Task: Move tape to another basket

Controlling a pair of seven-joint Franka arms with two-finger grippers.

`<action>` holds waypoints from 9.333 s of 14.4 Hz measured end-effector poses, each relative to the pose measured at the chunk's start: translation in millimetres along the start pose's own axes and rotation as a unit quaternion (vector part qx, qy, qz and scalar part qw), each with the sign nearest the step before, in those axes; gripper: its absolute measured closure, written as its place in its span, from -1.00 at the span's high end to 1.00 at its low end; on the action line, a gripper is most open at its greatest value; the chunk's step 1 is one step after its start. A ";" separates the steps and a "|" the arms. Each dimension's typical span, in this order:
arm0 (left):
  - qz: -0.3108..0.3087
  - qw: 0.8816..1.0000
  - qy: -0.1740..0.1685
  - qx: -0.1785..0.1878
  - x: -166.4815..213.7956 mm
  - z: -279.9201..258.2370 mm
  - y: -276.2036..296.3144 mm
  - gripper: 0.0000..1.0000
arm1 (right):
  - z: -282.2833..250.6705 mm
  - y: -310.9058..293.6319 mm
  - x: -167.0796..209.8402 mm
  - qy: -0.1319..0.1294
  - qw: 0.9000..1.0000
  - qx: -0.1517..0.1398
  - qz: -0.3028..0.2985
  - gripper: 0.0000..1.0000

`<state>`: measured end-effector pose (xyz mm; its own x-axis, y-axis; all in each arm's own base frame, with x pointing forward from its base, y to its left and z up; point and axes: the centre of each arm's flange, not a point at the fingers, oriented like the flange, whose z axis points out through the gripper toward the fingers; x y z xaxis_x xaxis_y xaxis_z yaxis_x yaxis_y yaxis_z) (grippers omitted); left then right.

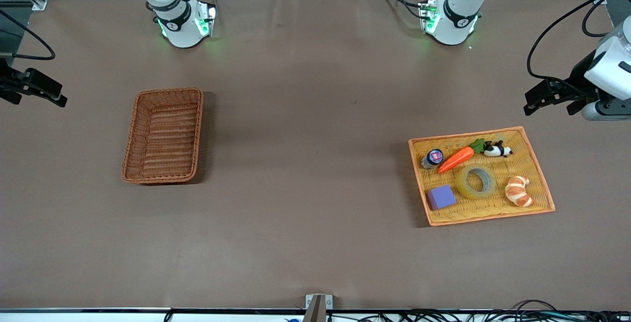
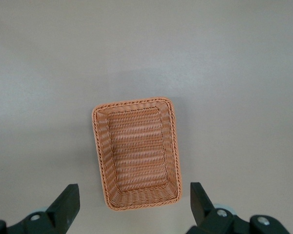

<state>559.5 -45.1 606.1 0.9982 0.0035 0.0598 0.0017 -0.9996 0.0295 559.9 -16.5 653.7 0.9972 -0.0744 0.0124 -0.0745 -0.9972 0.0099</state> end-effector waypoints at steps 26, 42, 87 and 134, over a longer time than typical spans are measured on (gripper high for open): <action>-0.093 0.995 -0.027 -0.005 70.0 261.2 -59.6 1.00 | 0.3 -0.1 -1.3 -0.004 1.000 0.000 0.000 1.00; -0.077 0.989 -0.122 0.022 59.0 411.2 -73.9 0.00 | -0.4 -1.1 -1.7 -0.003 1.000 0.000 -0.001 1.00; 0.038 0.983 -0.080 -0.161 -28.7 416.5 482.8 -0.58 | 79.9 -105.7 25.3 0.019 0.996 0.008 -0.083 1.00; -0.026 0.999 0.011 -0.016 -10.5 6.8 4.9 1.00 | 456.5 -389.6 -7.7 0.032 0.995 -0.008 -0.098 -0.15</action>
<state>549.5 -50.2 598.8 0.9953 0.0559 0.0791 0.0507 -0.9966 0.0652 586.6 367.7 193.3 0.9899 0.1218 0.0720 0.1196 -0.9922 0.0342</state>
